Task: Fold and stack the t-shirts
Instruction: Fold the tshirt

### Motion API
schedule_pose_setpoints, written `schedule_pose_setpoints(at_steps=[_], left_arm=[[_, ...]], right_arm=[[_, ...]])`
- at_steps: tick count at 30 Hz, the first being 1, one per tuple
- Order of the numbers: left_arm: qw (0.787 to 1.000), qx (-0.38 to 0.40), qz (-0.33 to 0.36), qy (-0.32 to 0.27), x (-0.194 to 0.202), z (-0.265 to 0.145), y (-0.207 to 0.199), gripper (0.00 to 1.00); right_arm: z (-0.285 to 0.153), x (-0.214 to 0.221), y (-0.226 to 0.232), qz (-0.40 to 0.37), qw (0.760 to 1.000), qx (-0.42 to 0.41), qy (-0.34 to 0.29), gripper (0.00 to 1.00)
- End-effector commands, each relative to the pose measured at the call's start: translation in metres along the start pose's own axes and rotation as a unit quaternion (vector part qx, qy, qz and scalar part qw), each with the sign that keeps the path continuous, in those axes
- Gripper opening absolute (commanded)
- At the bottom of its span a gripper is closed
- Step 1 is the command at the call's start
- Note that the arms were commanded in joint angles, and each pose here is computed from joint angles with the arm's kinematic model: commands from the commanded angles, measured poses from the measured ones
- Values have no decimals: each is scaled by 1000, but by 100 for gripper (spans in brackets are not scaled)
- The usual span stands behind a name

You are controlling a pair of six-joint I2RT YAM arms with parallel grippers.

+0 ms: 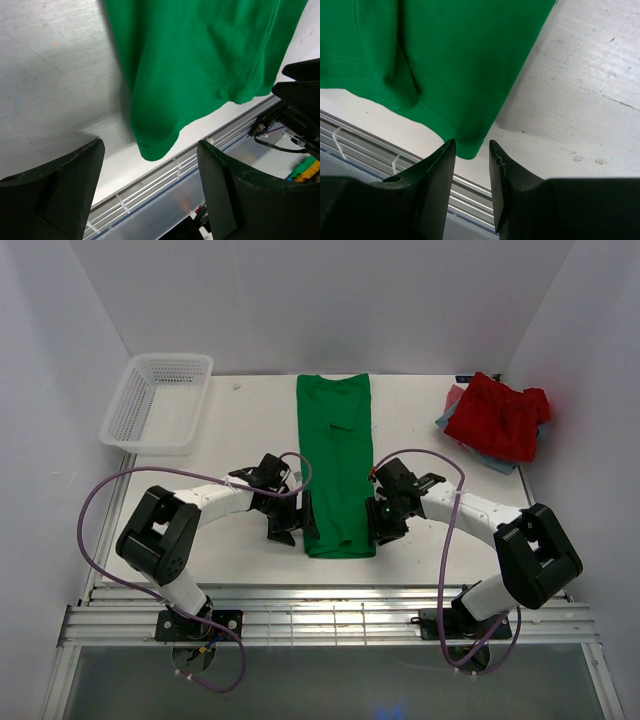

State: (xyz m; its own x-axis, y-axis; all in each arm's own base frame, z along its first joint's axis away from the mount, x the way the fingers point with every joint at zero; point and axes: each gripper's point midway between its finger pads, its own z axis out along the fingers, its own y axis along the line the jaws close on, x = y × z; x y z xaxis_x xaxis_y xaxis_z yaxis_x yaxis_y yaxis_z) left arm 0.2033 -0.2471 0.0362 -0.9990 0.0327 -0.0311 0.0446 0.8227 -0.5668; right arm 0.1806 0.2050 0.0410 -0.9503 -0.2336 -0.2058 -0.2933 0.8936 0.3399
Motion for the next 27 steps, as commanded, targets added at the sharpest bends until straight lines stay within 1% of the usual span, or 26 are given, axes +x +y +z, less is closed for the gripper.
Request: schedule_pose_setpoints(at_steps=[1, 2, 4, 7, 13, 19, 21, 25, 26, 27], left_arm=[[1000, 7, 10, 1, -3, 6, -4, 86], [1000, 8, 11, 2, -3, 6, -5, 87], [1000, 7, 12, 2, -5, 7, -5, 88], [1000, 6, 12, 8, -5, 11, -3, 88], [1000, 3, 11, 27, -1, 19, 1, 89], [999, -5, 9, 41, 1, 24, 4, 88], [998, -14, 7, 53, 6, 24, 6, 86], [997, -37, 8, 68, 11, 25, 13, 81], [996, -42, 10, 74, 14, 24, 13, 78], [996, -47, 9, 77, 16, 23, 15, 74]], right_arm=[[-2, -16, 8, -1, 1000, -5, -21, 40], [-3, -18, 9, -1, 1000, -5, -24, 40], [-1, -18, 9, -1, 1000, -5, -21, 43], [6, -12, 7, 3, 1000, -8, -7, 46], [13, -1, 3, 8, 1000, -8, 5, 46], [18, 3, 6, 12, 1000, -21, 14, 43], [19, 1, 8, 10, 1000, -22, 16, 42], [21, 0, 10, 5, 999, -28, 19, 38], [22, 0, 11, 5, 999, -30, 21, 37], [22, 1, 10, 5, 999, -30, 23, 35]])
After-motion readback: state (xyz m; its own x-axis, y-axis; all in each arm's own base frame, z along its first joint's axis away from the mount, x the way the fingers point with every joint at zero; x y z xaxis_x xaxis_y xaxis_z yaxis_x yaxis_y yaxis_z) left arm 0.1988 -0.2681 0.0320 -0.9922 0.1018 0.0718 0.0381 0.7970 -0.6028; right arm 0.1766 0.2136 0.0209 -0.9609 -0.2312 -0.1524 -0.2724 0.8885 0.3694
